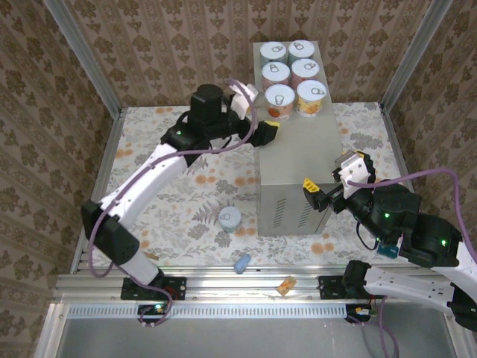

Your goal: Place and organize the canned foods onto the counter

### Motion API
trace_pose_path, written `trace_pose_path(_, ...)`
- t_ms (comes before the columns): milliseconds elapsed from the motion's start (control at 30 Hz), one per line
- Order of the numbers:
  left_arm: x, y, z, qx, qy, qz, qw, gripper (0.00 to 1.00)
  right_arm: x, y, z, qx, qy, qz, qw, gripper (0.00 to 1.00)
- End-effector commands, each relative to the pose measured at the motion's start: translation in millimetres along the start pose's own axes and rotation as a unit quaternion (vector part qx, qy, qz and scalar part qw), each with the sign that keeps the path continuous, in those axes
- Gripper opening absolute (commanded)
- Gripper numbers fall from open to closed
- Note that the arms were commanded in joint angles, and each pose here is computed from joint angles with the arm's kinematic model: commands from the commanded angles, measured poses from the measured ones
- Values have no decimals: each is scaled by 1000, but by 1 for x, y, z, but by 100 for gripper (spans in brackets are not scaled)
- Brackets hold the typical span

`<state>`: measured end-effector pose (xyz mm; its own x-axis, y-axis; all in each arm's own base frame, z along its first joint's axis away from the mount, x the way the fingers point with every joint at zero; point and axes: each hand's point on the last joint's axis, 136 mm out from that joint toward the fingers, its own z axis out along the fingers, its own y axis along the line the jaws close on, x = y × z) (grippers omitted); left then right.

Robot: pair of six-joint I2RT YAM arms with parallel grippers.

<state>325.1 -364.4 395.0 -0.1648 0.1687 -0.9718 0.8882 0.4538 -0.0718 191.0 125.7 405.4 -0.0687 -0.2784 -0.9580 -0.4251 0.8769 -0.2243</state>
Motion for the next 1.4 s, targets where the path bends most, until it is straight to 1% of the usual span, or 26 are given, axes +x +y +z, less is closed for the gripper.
trace_pose_path(0, -14, -3, -38, -27, -22, -4, 999, 100, -10, -11, -9, 13, -19, 10, 1000, 100)
trace_pose_path(167, 9, 0, -79, -74, 2, -14, 997, 100, -11, -11, -10, 13, -12, 10, 1000, 100)
trace_pose_path(333, 45, 8, -110, -123, 56, -38, 990, 100, -10, -8, -7, 8, 3, 0, 1000, 100)
trace_pose_path(467, 77, 12, -125, -154, 101, -63, 981, 100, -12, -3, -7, -7, 8, -4, 1000, 100)
trace_pose_path(700, 141, 9, -138, -178, 167, -145, 959, 100, -10, 20, 0, -61, 35, -19, 997, 100)
trace_pose_path(900, 189, 4, -143, -194, 185, -207, 941, 100, -12, 42, 7, -107, 47, -23, 993, 100)
trace_pose_path(967, 206, 3, -145, -206, 195, -218, 934, 100, -13, 47, 10, -115, 49, -23, 992, 100)
trace_pose_path(1133, 243, -3, -150, -226, 226, -220, 922, 100, -16, 55, 18, -122, 49, -24, 991, 100)
trace_pose_path(1367, 280, -13, -156, -240, 258, -235, 906, 100, -19, 71, 29, -143, 56, -25, 988, 100)
